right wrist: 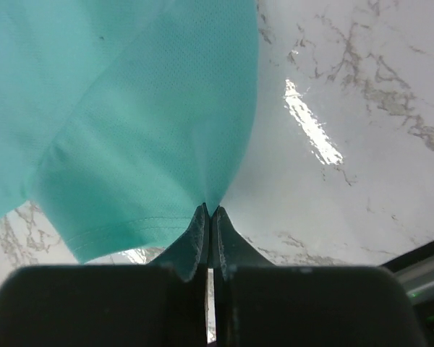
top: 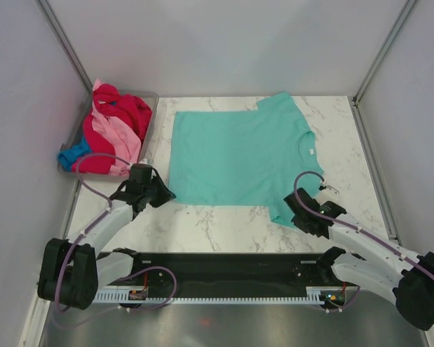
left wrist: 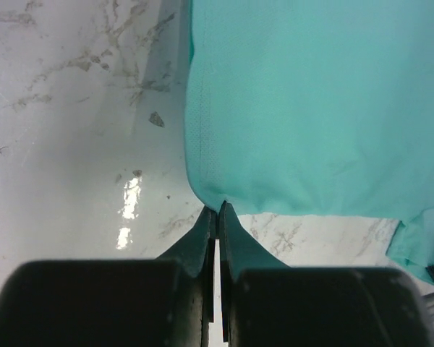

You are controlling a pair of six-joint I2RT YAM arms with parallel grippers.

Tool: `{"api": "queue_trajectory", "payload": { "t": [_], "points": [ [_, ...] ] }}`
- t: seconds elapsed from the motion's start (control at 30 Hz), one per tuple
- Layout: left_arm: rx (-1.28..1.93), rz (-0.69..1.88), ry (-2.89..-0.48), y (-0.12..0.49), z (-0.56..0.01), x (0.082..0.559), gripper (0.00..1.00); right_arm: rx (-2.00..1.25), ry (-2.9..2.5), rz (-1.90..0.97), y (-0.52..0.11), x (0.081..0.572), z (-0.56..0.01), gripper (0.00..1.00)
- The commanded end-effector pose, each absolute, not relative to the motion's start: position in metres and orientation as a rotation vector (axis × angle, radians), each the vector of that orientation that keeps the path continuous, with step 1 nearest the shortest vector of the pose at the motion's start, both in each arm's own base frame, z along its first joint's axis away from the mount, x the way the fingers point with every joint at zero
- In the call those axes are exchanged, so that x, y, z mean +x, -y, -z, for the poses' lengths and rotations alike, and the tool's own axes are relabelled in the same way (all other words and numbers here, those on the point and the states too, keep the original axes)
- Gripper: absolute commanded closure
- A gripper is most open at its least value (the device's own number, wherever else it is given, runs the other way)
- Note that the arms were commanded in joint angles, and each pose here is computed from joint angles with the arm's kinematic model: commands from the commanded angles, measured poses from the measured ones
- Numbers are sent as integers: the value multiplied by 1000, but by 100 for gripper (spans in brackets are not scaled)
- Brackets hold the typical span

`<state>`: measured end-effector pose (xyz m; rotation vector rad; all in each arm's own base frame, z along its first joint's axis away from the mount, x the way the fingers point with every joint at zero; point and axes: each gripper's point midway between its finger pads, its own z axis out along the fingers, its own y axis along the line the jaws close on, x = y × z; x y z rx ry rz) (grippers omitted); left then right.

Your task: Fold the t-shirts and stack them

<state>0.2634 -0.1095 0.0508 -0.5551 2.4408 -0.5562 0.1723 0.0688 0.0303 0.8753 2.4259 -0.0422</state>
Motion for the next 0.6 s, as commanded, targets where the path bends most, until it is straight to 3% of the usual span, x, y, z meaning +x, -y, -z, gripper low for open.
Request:
{"api": "queue_trajectory", "payload": {
  "t": [0.0,0.27,0.57],
  "points": [
    [-512,647,-2384,119,-90,267,98,873,-2340,64,-61,183,-69,100],
    [-488,677,-2433,123,-113,255,98,828,-2212,-9,-61,204,-133,100],
    [-429,603,-2446,123,-146,295,98,655,-2114,136,-69,272,-202,100]
  ]
}}
